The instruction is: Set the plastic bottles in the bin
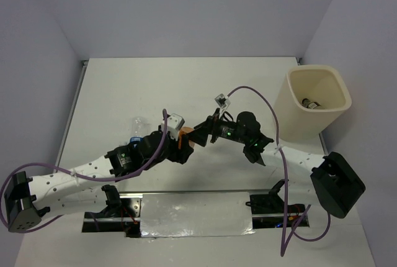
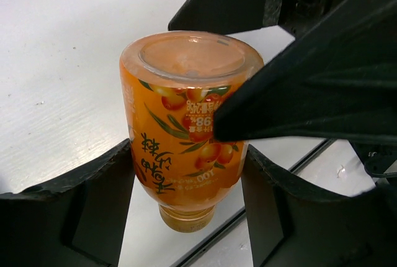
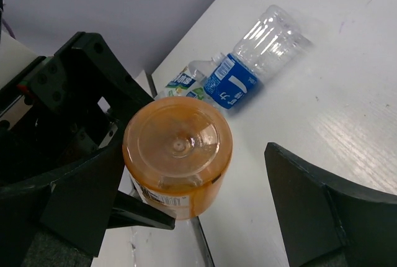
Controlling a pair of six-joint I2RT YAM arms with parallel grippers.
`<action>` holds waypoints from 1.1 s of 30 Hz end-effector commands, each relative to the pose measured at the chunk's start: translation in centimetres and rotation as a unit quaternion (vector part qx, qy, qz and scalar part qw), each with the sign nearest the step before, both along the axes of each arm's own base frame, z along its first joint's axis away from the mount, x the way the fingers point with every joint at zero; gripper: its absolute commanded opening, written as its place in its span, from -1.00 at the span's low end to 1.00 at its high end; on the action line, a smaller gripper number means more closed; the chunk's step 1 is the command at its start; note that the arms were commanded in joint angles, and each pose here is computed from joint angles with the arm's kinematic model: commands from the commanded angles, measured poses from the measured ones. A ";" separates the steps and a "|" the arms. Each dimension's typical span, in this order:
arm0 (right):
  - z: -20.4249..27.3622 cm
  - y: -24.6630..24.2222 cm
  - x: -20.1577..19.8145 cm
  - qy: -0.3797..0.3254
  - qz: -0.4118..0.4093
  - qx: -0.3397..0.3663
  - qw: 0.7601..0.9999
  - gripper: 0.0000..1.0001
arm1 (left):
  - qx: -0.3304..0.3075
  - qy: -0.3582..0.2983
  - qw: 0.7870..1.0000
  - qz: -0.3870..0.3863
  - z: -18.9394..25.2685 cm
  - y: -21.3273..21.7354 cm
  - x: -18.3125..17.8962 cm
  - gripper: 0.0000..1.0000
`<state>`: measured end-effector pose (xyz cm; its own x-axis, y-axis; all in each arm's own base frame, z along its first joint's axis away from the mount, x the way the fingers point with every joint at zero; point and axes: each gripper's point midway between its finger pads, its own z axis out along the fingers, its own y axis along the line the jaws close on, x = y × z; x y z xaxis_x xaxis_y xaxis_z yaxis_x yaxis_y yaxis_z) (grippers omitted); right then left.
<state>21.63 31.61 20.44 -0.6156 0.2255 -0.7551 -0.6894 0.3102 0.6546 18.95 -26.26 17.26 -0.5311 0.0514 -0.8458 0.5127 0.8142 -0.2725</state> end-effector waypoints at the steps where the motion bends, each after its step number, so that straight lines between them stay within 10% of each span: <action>1: 0.6 1.3 -0.9 -0.019 0.038 -0.014 0.999 1.00 | -0.031 -0.036 0.999 0.006 3.4 -0.9 1.1 -0.32; 6: -0.6 1.9 -1.1 -0.004 0.046 -0.019 0.999 0.99 | -0.034 -0.054 0.998 0.012 4.9 -1.1 1.7 -0.31; 12: 1.4 2.2 -1.1 -0.025 0.047 0.023 0.998 -0.22 | -0.028 -0.059 0.998 0.019 5.0 -1.2 2.1 -0.08; 17: 2.7 -0.7 3.1 -0.055 -0.100 -0.019 0.993 -0.53 | -0.028 -0.054 0.998 0.032 4.8 -0.6 2.1 0.92; 20: 5.0 -4.3 5.8 -0.085 -0.213 -0.070 0.971 -0.60 | -0.022 -0.045 0.997 0.055 4.6 0.4 2.1 0.99; 26: 14.1 -19.1 9.7 -0.150 -0.530 -0.166 0.818 -0.70 | -0.018 -0.035 0.994 0.106 3.7 2.6 2.2 0.99; 33: 19.5 -37.6 8.3 -0.081 -0.784 -0.242 0.566 -0.65 | -0.031 -0.035 0.989 0.137 3.4 4.4 2.3 0.99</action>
